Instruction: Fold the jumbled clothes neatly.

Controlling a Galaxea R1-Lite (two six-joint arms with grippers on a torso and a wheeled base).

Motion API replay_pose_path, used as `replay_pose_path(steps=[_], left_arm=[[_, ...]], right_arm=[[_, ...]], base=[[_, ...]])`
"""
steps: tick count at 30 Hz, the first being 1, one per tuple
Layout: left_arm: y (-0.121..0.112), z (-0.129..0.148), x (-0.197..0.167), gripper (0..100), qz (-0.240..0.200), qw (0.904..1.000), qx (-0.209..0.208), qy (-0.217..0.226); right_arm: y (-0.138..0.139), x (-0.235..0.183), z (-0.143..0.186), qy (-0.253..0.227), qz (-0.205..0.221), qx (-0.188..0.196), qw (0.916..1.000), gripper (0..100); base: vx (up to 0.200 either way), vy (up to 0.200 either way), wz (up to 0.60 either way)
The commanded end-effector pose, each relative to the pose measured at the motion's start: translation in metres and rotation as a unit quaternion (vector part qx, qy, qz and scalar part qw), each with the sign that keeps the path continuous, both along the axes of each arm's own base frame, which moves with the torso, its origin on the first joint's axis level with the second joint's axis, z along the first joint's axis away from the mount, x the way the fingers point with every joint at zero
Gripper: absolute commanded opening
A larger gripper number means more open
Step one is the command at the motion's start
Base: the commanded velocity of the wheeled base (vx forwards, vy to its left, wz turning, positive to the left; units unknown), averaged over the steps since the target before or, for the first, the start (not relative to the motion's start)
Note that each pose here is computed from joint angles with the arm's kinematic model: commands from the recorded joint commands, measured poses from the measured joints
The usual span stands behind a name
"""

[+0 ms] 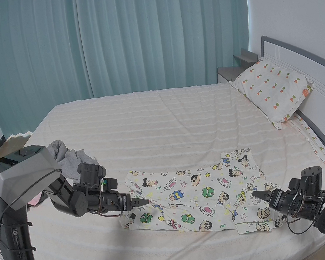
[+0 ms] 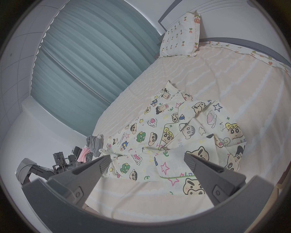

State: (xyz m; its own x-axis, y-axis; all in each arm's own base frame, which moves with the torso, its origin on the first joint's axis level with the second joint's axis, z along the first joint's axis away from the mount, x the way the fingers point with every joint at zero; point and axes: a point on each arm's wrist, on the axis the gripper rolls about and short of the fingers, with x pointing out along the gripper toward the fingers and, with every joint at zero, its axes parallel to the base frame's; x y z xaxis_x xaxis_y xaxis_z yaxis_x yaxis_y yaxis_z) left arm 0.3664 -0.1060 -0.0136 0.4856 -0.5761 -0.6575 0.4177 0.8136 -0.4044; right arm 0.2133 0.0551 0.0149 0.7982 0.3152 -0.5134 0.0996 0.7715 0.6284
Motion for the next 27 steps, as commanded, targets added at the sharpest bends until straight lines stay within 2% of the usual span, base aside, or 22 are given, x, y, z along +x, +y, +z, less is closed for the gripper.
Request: replay_pose_path(steps=[1,9,17,22,27], left_arm=[[-0.008,-0.018,0.003,100,-0.007,0.9999,0.006,0.013],[-0.015,-0.042,0.013,100,0.007,0.9992,0.035,0.016],[-0.02,-0.041,0.022,100,0.005,0.9991,0.041,0.004],[-0.028,-0.04,0.027,100,-0.008,0.9989,0.045,-0.011],[-0.032,-0.041,0.025,100,-0.035,0.9965,0.072,-0.025]], right_arm=[[0.0,-0.002,0.001,0.0,0.0,0.0,1.0,100],[0.0,-0.003,0.001,-0.001,0.002,-0.002,1.0,100],[0.001,-0.004,0.001,0.001,0.005,-0.003,1.0,100],[0.001,-0.004,0.004,-0.007,0.005,-0.001,1.0,100],[0.001,-0.004,0.005,-0.009,0.005,0.0,0.9999,100]], base=[[0.0,0.0,0.0],[0.0,0.0,0.0],[0.0,0.0,0.0],[0.0,0.0,0.0],[0.0,0.0,0.0]])
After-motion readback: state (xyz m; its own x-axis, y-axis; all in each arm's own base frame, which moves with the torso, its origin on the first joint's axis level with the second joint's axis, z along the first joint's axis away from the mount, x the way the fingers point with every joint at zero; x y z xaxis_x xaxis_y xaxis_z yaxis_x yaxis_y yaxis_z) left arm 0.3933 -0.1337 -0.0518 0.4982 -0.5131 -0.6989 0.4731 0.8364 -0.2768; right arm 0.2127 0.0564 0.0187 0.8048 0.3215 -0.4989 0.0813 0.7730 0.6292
